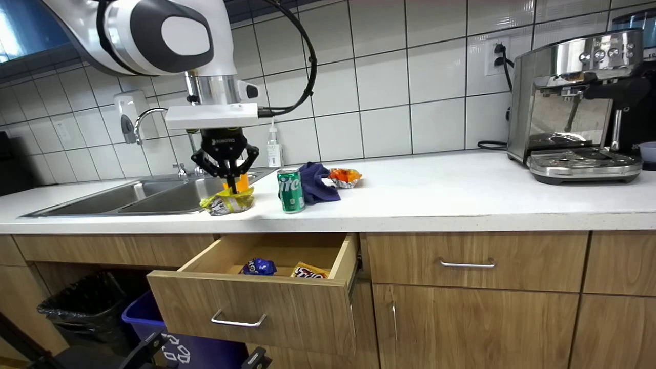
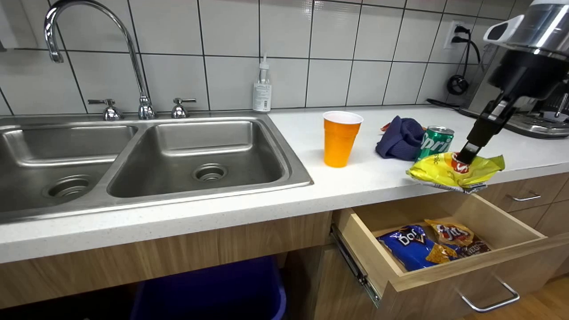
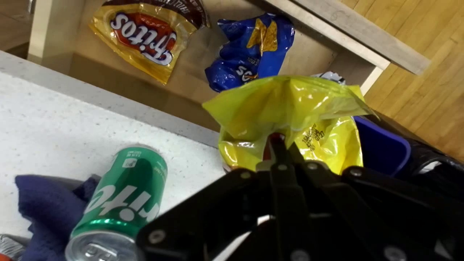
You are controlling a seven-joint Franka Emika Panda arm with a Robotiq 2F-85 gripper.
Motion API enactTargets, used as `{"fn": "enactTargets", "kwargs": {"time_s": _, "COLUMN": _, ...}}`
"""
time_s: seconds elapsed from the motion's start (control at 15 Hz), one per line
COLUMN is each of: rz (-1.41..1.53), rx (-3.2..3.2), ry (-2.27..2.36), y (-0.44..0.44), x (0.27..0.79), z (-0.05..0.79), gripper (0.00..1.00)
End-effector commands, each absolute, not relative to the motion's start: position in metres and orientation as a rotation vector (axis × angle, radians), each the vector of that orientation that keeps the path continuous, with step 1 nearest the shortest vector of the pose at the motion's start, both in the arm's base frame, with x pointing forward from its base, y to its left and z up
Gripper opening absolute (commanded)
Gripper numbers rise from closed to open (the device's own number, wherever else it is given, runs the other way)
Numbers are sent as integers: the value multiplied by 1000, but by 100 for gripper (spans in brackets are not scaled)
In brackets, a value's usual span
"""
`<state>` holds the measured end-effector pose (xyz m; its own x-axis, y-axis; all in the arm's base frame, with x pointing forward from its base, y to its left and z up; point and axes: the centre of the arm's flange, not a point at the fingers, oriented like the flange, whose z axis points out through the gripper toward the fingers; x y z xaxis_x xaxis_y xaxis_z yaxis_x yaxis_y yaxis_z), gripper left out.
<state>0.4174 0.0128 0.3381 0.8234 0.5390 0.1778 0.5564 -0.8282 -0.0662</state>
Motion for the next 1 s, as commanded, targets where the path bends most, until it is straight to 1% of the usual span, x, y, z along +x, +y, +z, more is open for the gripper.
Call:
{"fn": "enactTargets", "kwargs": {"time_s": 0.0, "rz": -161, "rx": -2892, "ry": -868, "y": 19, "x": 409, "z": 329, "gripper": 0}}
{"fn": "enactTargets", "kwargs": {"time_s": 0.93, "rz": -95, "rx": -2919, "ry": -716, "y": 35, "x": 399, "z": 278, "gripper": 0}}
